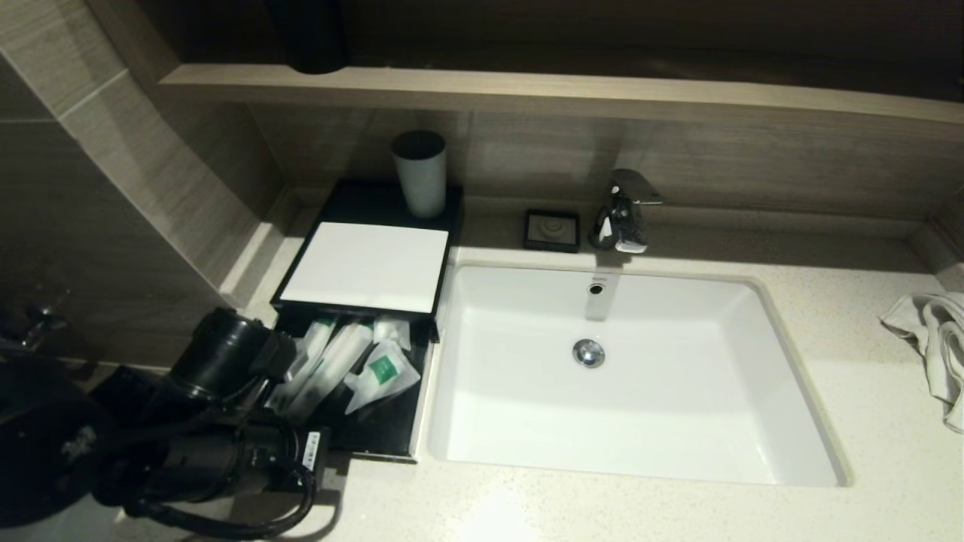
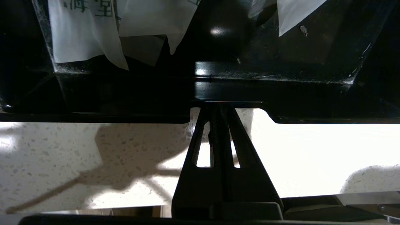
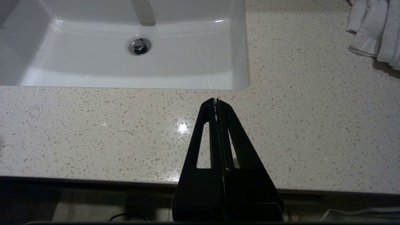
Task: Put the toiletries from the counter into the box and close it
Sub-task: Close the drawer
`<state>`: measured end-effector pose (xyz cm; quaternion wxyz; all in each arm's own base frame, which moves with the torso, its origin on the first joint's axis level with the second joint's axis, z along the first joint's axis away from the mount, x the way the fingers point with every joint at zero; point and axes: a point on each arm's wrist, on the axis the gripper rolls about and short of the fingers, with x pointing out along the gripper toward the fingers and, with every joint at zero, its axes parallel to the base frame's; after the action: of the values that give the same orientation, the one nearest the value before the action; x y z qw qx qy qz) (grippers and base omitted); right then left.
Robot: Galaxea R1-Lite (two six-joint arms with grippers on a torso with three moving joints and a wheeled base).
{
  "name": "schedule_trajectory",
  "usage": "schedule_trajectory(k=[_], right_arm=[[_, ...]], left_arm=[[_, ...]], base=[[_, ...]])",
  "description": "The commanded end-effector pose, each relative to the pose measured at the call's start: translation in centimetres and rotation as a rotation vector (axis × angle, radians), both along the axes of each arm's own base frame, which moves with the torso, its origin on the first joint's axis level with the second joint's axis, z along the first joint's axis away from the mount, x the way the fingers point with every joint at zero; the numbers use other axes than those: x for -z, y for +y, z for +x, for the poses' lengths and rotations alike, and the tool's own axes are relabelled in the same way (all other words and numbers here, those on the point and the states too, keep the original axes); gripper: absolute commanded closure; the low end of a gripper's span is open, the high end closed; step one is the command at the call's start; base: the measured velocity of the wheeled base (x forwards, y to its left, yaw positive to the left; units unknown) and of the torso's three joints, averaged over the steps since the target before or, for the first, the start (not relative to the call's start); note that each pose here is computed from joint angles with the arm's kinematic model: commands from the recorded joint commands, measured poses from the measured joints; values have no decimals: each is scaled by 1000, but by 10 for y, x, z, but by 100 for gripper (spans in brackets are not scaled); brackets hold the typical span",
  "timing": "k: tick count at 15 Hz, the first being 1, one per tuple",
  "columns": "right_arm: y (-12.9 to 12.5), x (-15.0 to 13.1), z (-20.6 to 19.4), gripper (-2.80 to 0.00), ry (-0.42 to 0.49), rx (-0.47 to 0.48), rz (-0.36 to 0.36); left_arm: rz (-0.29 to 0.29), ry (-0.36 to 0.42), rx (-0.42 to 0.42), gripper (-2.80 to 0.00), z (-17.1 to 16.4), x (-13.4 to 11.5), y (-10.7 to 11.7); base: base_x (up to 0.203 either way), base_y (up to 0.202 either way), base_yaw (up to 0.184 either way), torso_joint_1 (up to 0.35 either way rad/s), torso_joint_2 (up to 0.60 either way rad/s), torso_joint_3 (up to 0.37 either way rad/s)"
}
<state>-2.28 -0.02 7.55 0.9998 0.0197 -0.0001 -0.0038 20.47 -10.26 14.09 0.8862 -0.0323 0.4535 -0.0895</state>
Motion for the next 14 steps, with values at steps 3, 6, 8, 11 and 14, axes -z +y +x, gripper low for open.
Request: schedule_trajectory(k=[3,6,8,11,14], right_arm=[[0,0,0,0,2,0,1],[0,0,0,0,3,0,1],[0,0,0,0,2,0,1],[0,0,0,0,3,0,1],[0,0,0,0,2,1,1]], left_arm=[[-5,-9,-4,0,3,-1,-1],[-14,-23,-5,0,4,-4,-2],[-34,-63,-6,0,7,-6,-4],[-48,-88,-6,0,9,-10,-4],[-55,-102,-5,0,10,-10,-6]], base=[[0,0,0,0,0,0],[0,0,0,0,0,0],[0,0,0,0,0,0],[0,0,0,0,0,0],[0,0,0,0,0,0]])
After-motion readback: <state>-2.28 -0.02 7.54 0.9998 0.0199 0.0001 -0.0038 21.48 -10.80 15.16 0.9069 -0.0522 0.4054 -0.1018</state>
